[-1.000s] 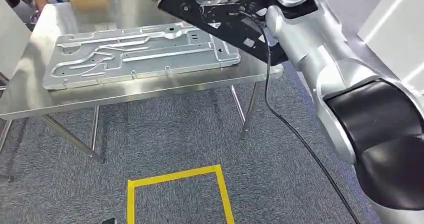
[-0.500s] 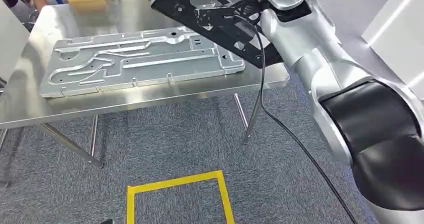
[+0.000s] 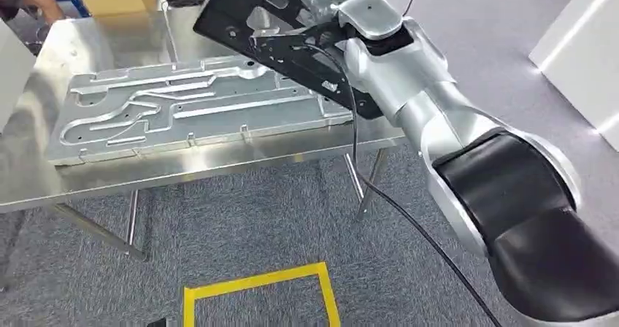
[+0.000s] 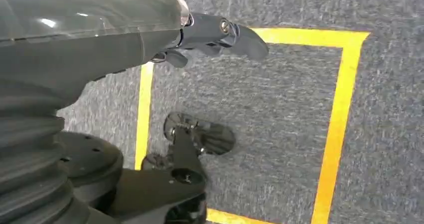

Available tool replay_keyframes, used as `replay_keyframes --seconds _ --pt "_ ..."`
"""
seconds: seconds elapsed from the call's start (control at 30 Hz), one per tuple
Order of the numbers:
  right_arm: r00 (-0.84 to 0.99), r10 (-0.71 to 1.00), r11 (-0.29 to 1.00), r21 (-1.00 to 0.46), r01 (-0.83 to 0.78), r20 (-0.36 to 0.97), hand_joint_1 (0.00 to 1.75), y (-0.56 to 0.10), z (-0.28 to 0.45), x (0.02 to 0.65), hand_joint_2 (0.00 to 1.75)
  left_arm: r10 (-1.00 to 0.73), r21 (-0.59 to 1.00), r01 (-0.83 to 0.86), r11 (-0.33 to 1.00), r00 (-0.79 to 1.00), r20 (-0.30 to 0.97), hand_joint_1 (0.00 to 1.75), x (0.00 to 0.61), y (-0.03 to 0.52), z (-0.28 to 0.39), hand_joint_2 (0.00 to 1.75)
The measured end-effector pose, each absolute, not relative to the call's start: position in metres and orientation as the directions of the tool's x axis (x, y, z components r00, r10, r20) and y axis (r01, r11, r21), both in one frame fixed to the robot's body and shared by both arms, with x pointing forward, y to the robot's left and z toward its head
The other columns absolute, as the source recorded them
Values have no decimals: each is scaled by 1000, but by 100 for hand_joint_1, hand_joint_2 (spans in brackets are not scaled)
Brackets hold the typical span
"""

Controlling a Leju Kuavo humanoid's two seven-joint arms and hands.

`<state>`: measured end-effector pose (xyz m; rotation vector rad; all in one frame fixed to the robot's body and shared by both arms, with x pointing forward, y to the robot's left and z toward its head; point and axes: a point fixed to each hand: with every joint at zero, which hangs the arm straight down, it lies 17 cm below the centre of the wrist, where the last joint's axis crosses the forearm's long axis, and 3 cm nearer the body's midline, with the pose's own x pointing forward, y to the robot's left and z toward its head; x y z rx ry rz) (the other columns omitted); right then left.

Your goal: Take the parts from the cabinet and place them on the table.

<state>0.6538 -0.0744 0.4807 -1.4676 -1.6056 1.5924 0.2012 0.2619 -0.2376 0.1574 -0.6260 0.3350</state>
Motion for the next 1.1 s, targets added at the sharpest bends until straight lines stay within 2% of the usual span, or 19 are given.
replay_keyframes --seconds 0.5,1.1 --pt "-402 837 -225 -903 366 -371 175 -19 475 634 175 304 48 -401 915 761 573 0 187 267 -243 175" --pt "-419 818 -249 -900 357 -393 175 -6 465 630 175 290 60 -390 919 769 570 0 183 269 -244 175"
